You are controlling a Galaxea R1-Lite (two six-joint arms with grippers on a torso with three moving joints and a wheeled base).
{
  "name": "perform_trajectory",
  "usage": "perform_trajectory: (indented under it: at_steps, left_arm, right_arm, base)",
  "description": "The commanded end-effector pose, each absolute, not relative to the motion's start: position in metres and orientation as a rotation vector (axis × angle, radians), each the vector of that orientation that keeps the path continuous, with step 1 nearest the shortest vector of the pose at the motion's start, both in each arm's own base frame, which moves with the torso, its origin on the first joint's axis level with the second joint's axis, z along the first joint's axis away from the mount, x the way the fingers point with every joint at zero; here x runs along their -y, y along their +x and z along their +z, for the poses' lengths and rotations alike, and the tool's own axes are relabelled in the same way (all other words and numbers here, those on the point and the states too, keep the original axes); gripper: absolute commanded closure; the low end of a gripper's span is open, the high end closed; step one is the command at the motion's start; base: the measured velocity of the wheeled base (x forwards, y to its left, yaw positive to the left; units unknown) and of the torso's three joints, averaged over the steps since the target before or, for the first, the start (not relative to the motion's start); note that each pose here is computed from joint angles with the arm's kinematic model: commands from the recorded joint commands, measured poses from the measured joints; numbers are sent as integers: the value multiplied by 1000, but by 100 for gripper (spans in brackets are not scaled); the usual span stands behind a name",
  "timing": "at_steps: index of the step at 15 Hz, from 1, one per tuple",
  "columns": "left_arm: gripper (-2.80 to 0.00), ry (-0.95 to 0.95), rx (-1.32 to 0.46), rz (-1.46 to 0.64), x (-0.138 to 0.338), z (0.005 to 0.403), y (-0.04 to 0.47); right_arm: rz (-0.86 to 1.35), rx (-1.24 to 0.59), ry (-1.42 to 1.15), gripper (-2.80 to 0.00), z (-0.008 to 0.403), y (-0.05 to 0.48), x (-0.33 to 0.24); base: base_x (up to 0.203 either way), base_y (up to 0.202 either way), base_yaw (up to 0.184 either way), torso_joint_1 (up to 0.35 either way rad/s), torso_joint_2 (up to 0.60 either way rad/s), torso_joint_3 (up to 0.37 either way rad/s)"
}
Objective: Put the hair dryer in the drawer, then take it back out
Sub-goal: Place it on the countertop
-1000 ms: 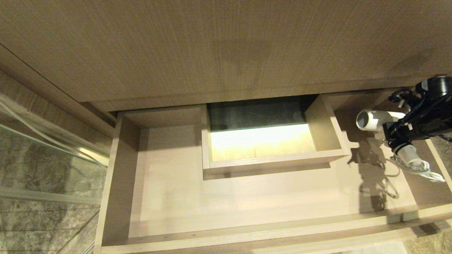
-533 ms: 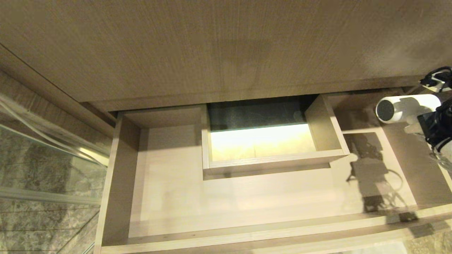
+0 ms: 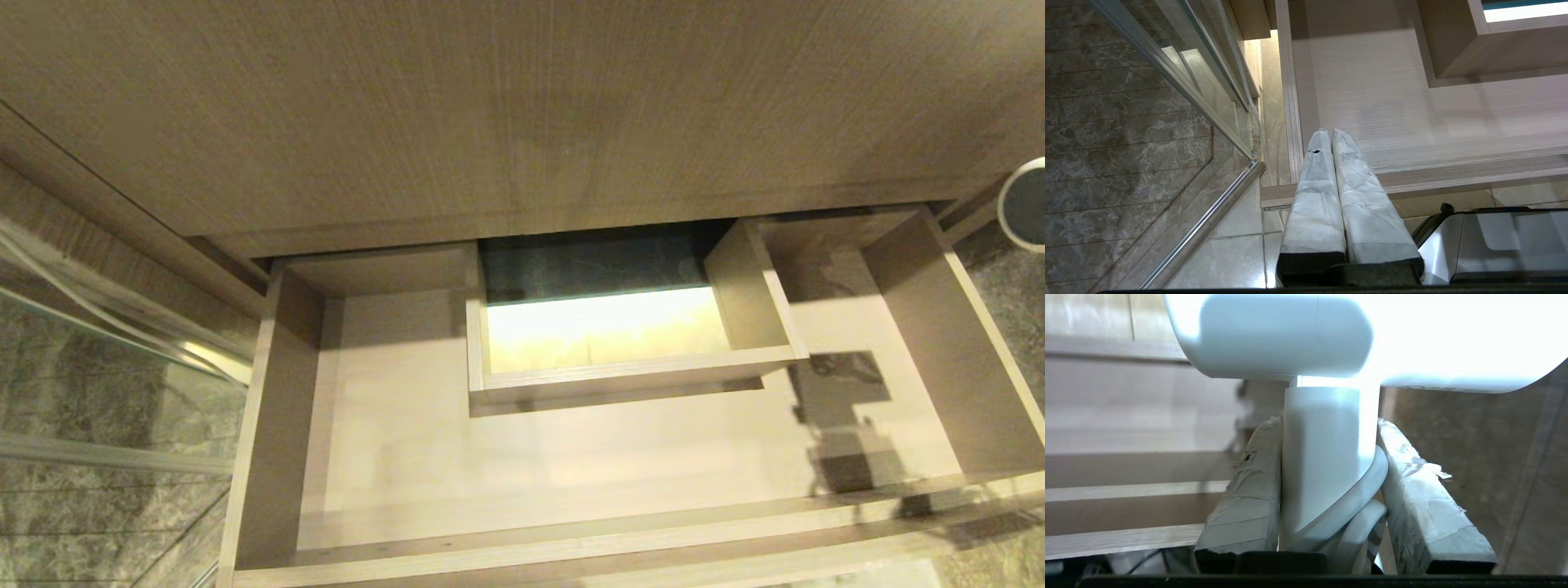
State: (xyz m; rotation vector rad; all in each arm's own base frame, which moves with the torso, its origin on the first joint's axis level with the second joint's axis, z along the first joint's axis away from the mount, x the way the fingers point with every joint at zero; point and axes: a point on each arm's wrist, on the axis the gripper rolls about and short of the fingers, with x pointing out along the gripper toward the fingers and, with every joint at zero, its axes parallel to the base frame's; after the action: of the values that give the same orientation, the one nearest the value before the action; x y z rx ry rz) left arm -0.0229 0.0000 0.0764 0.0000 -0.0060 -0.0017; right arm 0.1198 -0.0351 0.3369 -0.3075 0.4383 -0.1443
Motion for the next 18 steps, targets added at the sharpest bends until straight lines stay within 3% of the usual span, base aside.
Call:
perform_trajectory:
  at_steps: [1, 6, 14, 18]
  left_arm:
    - [0, 0, 6, -2, 0, 76, -23]
    - [0, 0, 5, -2, 0, 76, -23]
    - [0, 0, 6, -2, 0, 76, -23]
    - [0, 0, 5, -2, 0, 76, -23]
  right_arm:
    - [-184, -284, -345, 0, 347, 61, 17]
    - [-319, -219, -373, 0, 347, 30, 10]
    - [-341, -107, -418, 0, 353, 1, 1]
    - [-351, -74, -421, 0, 365, 11, 5]
  base:
    - [0, 0, 0, 0, 0, 0]
    - [0, 0, 0, 64, -85, -28]
    - [0, 0, 0, 187, -465, -206]
    - [0, 0, 0, 377, -495, -232]
